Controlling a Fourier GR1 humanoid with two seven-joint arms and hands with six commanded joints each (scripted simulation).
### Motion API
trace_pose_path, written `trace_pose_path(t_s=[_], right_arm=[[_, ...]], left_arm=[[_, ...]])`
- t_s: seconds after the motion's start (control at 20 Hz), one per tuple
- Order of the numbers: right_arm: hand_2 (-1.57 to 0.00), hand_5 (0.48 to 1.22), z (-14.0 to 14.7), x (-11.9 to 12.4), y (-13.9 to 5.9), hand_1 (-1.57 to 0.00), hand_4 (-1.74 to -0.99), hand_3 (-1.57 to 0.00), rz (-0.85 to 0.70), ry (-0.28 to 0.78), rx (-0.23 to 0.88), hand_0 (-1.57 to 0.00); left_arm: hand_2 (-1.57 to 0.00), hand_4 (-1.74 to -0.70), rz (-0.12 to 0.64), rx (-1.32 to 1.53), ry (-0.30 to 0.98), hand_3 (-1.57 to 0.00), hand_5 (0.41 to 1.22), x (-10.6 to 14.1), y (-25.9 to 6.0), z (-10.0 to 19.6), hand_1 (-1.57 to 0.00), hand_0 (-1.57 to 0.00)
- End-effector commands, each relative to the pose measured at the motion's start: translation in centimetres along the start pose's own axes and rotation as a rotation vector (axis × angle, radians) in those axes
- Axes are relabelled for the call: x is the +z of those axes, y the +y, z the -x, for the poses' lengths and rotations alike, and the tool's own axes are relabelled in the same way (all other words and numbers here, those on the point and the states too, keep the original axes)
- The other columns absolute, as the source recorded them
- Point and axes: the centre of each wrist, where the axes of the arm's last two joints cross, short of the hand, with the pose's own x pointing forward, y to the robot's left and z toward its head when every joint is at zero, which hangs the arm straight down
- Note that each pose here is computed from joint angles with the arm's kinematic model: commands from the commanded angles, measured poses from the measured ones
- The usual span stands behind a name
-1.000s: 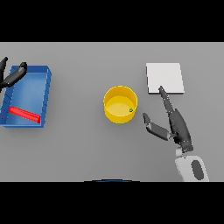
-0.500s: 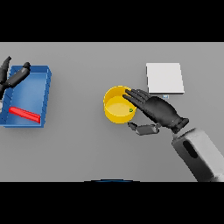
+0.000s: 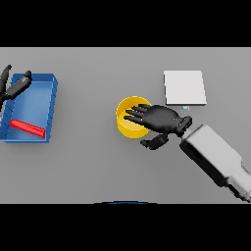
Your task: Pick up the red beaker and tilt it to pour out 1 green nut into yellow bowl. Pick up the yellow bowl and place it on the metallic measuring scale.
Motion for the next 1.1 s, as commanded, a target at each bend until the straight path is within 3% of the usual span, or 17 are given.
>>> trace_pose_path(t_s=[0.0,0.4,0.7,0.8,0.85,0.95,1.05], right_arm=[[0.00,0.703,0.1,-0.4,-0.2,0.00,-1.224,0.00,-0.019,0.003,0.018,0.00],[0.00,0.735,0.4,-3.1,-0.2,0.00,-1.275,0.00,-0.167,0.008,0.091,0.00],[-0.02,0.810,0.1,-3.9,-0.3,-0.02,-1.336,-0.04,-0.195,0.050,0.041,0.00],[-0.18,0.873,0.1,-4.0,0.2,-0.24,-1.387,-0.17,-0.204,0.039,0.040,-0.29],[-0.31,0.943,0.2,-4.1,-0.1,-0.47,-1.420,-0.26,-0.204,0.033,0.052,-0.54],[-0.69,1.043,0.1,-3.9,-0.2,-0.87,-1.512,-0.46,-0.207,0.020,0.056,-0.91],[-1.01,1.107,0.2,-3.8,-0.1,-1.12,-1.586,-0.72,-0.206,0.003,0.051,-1.15]], left_arm=[[0.00,-0.72,-0.006,-0.002,-0.002,0.00,0.687,0.0,0.1,-0.2,0.00,0.00],[0.00,-0.72,-0.004,0.012,-0.002,0.00,0.684,-0.1,0.2,0.4,0.00,0.00],[0.00,-0.71,-0.012,0.009,-0.013,0.00,0.686,0.2,0.6,0.8,0.00,0.00],[0.00,-0.71,-0.010,0.017,-0.017,0.00,0.691,0.3,0.6,0.5,0.00,0.00],[0.00,-0.72,-0.016,0.021,-0.019,0.00,0.692,0.2,0.9,0.5,0.00,0.00],[0.00,-0.72,-0.011,0.021,-0.014,0.00,0.692,0.2,0.6,0.4,0.00,0.00],[0.00,-0.72,-0.012,0.021,-0.035,0.00,0.696,0.2,0.8,0.3,0.00,0.00]])
